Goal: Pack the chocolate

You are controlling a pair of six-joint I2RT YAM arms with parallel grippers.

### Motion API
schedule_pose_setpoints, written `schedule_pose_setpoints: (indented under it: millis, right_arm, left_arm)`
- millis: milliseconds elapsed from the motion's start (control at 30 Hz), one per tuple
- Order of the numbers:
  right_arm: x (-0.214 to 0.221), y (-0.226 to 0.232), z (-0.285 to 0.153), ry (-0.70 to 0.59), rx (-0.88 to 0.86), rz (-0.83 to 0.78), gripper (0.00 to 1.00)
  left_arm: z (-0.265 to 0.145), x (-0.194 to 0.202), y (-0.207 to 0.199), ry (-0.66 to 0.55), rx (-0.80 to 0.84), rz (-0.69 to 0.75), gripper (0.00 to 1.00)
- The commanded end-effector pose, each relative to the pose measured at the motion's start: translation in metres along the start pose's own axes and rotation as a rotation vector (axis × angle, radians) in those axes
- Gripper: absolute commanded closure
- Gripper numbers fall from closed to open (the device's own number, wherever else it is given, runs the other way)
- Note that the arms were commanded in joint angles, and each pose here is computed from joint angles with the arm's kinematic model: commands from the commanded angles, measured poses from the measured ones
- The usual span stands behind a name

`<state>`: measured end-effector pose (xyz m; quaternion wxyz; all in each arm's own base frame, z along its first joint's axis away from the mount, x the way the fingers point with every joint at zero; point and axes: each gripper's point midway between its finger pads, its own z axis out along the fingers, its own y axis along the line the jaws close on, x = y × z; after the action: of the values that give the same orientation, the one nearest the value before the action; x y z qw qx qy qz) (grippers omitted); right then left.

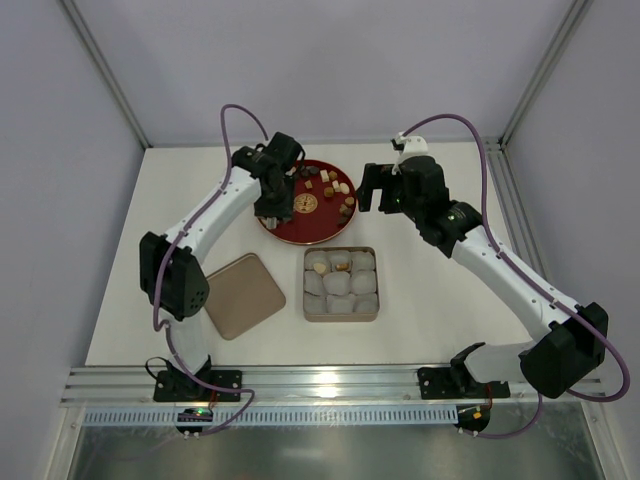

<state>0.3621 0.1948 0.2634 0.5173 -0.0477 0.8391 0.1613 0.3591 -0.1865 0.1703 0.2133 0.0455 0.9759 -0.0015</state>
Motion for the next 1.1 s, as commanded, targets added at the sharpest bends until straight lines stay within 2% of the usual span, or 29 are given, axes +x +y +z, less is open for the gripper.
schedule_pose_setpoints:
  millis: [0,1067]
  right_arm:
    - [-0.020,0.003,-0.006,-0.059,-0.013,0.014,0.00]
    - [-0.020,0.002,-0.006,-0.057,-0.008,0.014,0.00]
  left_arm:
    - [-0.005,-0.016,-0.006,-0.047,0.035,0.000,0.58]
    - [0.001,0.007,-0.013,0.006,0.060,0.018,0.62]
